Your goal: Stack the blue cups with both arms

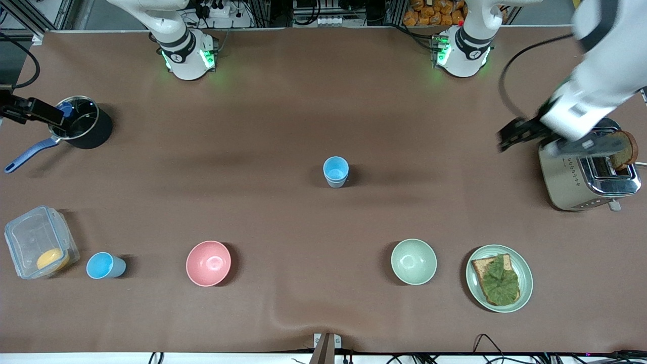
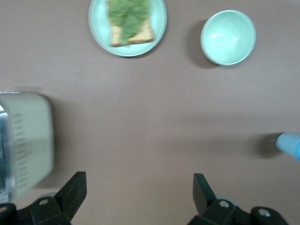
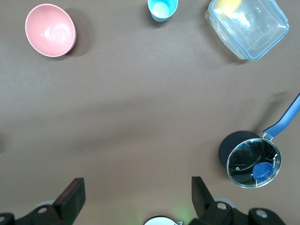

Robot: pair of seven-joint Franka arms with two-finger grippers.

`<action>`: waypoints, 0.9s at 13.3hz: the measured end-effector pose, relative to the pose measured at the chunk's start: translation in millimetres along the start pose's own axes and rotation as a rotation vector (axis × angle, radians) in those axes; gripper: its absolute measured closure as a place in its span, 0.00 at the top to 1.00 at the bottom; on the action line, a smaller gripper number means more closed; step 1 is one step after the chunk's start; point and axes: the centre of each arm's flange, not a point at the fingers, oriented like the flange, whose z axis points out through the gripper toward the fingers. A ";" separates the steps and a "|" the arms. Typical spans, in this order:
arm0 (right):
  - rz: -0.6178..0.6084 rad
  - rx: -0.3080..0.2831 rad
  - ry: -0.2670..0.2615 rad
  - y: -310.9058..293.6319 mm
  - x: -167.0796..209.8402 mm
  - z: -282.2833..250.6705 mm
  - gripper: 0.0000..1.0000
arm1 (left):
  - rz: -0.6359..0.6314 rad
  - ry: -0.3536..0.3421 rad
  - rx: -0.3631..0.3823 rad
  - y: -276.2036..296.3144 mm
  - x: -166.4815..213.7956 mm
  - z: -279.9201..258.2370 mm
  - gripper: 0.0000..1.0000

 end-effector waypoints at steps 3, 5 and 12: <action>0.001 0.000 -0.002 0.5 0.0 0.5 1.00 | -0.010 -0.035 0.008 -18.2 -20.1 -21.4 1.00; 0.000 0.000 -0.003 0.3 -0.2 0.7 1.00 | -0.006 -0.036 0.009 -14.4 -20.5 -24.7 1.00; -0.009 -0.001 -0.003 -5.1 -0.7 0.6 1.00 | -0.050 0.020 0.006 -36.5 -6.0 -50.7 1.00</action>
